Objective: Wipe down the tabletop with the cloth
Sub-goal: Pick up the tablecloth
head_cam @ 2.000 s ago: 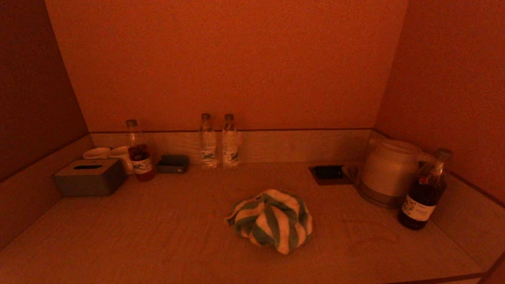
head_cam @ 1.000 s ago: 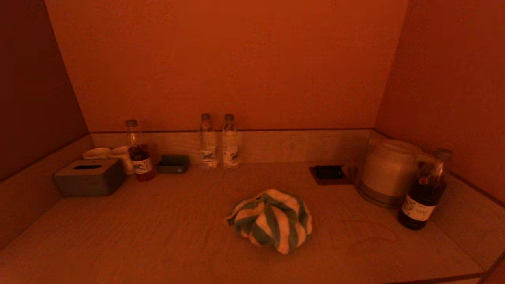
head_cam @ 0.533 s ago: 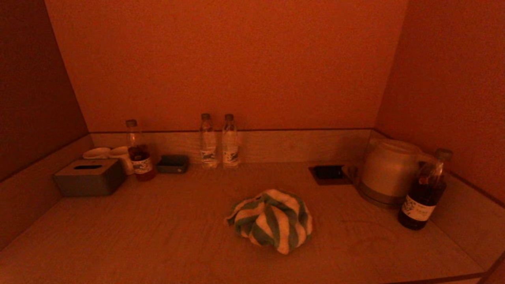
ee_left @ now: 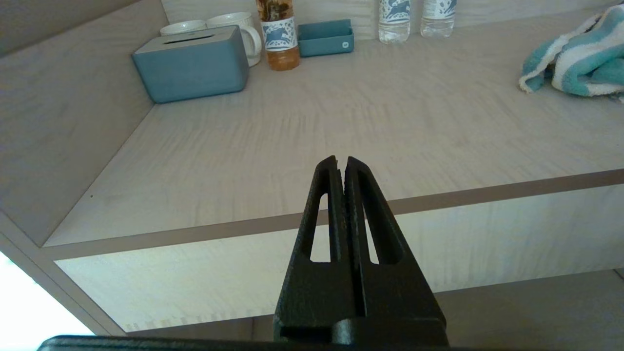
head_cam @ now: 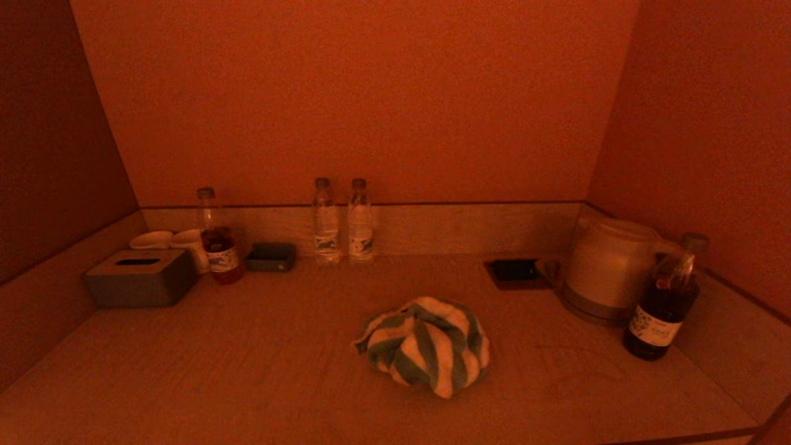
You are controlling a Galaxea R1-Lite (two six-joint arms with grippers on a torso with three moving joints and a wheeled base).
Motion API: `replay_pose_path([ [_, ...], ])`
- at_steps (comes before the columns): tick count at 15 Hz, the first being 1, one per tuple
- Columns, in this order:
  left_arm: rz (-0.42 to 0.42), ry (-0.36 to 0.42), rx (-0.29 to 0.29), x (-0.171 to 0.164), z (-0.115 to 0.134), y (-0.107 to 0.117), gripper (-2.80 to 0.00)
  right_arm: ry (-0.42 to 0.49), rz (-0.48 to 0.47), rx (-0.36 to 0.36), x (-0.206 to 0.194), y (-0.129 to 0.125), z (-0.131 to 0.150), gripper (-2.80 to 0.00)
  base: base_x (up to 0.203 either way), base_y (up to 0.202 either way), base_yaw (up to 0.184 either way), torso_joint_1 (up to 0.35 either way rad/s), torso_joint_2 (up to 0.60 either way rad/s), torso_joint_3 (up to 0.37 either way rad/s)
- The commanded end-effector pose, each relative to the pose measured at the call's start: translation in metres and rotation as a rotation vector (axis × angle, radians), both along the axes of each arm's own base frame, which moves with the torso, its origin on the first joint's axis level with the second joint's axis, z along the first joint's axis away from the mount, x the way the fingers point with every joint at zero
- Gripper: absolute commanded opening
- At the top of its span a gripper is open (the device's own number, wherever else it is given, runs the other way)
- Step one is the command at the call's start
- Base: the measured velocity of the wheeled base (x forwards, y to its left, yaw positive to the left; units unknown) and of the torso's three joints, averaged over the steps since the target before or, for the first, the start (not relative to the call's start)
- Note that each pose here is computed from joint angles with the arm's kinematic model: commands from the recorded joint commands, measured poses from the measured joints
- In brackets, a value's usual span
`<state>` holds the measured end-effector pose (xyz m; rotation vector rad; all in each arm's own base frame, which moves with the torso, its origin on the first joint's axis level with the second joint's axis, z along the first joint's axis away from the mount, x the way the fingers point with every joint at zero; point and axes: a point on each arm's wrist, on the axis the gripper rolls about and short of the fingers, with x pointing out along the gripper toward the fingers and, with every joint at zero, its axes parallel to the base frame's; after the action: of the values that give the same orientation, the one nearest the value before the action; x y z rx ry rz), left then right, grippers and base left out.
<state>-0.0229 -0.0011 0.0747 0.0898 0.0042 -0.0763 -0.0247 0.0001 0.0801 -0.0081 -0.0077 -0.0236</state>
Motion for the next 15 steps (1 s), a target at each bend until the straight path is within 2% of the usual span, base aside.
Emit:
replay_pose_path([
  [1,-0.001,0.000,0.000,0.000,0.000,0.000,-2.80,0.045,-0.001,-0.001,-0.001,0.000,-0.003,-2.80,0.000,0.000,0.000,0.000,0.00,0.000],
  [2,-0.001,0.000,0.000,0.000,0.000,0.000,-2.80,0.053,-0.010,-0.012,-0.001,0.000,-0.002,-2.80,0.000,0.000,0.000,0.000,0.00,0.000],
  [4,-0.001,0.000,0.000,0.000,0.000,0.000,-2.80,0.003,-0.035,-0.048,-0.011,-0.001,0.023,-2.80,0.000,0.000,0.000,0.000,0.00,0.000],
  [7,0.001,0.000,0.000,0.000,0.000,0.000,-2.80,0.004,-0.046,-0.082,-0.015,-0.001,0.037,-2.80,0.000,0.000,0.000,0.000,0.00,0.000],
  [9,0.001,0.000,0.000,0.000,0.000,0.000,-2.80,0.058,-0.035,-0.105,-0.005,-0.001,0.061,-2.80,0.000,0.000,0.000,0.000,0.00,0.000],
  [11,0.001,0.000,0.000,0.000,0.000,0.000,-2.80,0.065,-0.026,-0.128,-0.001,-0.001,0.078,-2.80,0.000,0.000,0.000,0.000,0.00,0.000],
  [13,-0.001,0.000,0.000,0.000,0.000,0.000,-2.80,0.046,0.006,-0.114,0.002,0.000,0.088,-2.80,0.000,0.000,0.000,0.000,0.00,0.000],
  [15,-0.001,0.000,0.000,0.000,0.000,0.000,-2.80,0.112,0.062,-0.091,0.025,0.001,0.107,-2.80,0.000,0.000,0.000,0.000,0.00,0.000],
])
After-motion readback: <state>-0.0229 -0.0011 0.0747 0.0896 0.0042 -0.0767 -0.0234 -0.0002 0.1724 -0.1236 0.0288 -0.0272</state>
